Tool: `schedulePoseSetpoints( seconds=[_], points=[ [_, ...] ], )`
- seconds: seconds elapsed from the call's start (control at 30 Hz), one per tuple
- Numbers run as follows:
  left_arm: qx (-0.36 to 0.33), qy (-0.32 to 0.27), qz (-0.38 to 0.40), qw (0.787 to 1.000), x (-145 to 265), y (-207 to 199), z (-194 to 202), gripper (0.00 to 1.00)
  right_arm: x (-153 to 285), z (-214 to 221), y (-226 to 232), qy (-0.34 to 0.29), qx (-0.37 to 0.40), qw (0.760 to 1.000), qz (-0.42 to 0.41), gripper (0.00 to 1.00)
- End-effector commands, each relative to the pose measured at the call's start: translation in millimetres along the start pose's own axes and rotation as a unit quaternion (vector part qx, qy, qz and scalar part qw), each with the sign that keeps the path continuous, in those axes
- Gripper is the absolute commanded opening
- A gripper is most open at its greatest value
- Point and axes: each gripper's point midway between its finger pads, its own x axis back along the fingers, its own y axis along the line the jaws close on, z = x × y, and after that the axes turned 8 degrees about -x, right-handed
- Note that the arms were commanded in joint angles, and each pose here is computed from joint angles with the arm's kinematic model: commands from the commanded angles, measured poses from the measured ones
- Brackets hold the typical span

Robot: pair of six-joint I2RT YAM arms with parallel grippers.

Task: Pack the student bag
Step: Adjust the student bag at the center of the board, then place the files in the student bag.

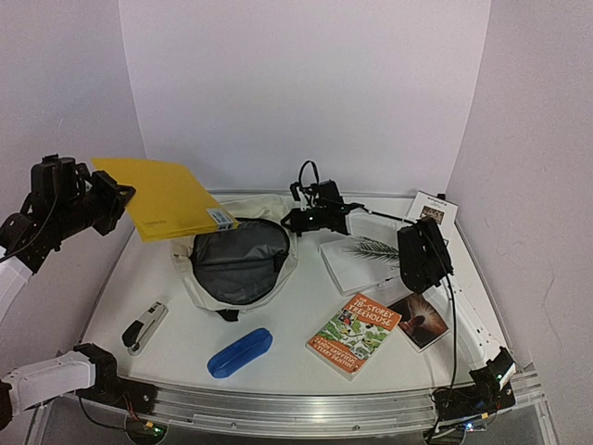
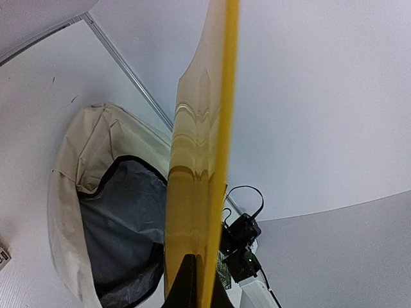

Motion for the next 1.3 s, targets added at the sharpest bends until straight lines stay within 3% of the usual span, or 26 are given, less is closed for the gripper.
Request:
schedulePoseSetpoints(
  seconds=[0.0, 0.2, 0.27, 0.33, 0.4, 0.43, 0.53, 0.63, 0.7, 0.87, 1.07, 1.27],
  points=[
    [0.014, -0.015, 0.036, 0.999, 5, -13, -6, 0.0, 62, -85, -56, -0.113, -0.107, 0.983, 0.099, 0.0],
    [0.028, 0.003, 0.061, 0.998, -5, -15, 5, 0.0, 102, -83, -83, -0.125, -0.218, 0.959, 0.134, 0.0],
    [0.034, 0.002, 0.067, 0.997, -6, -14, 6, 0.0, 106, -80, -67, -0.106, -0.23, 0.962, 0.102, 0.12],
    [0.042, 0.004, 0.069, 0.997, -6, -12, 9, 0.0, 111, -78, -50, -0.086, -0.226, 0.968, 0.07, 0.45],
    [0.049, 0.012, 0.073, 0.996, -6, -10, 14, 0.0, 127, -86, -41, -0.091, -0.184, 0.976, 0.076, 0.69],
    [0.054, 0.018, 0.076, 0.996, -6, -9, 16, 0.0, 136, -89, -42, -0.096, -0.155, 0.979, 0.091, 0.76],
    [0.07, 0.036, 0.09, 0.993, -7, -7, 27, 0.0, 162, -112, -41, -0.119, -0.055, 0.983, 0.126, 0.86],
    [0.076, 0.044, 0.109, 0.99, -3, -9, 32, 0.0, 176, -131, -28, -0.123, 0.023, 0.984, 0.123, 0.86],
    [0.081, 0.051, 0.111, 0.989, -3, -8, 36, 0.0, 177, -132, -3, -0.107, 0.075, 0.989, 0.074, 0.83],
    [0.094, 0.073, 0.096, 0.988, -9, 5, 49, 0.0, 154, -97, 59, -0.036, 0.215, 0.976, 0.019, 0.77],
    [0.102, 0.078, 0.087, 0.988, -13, 13, 54, 0.0, 113, -41, 85, 0.035, 0.276, 0.961, -0.009, 0.73],
    [0.102, 0.102, 0.09, 0.985, -18, 13, 65, 0.0, 70, -1, 72, 0.079, 0.302, 0.95, 0.004, 0.79]
  ],
)
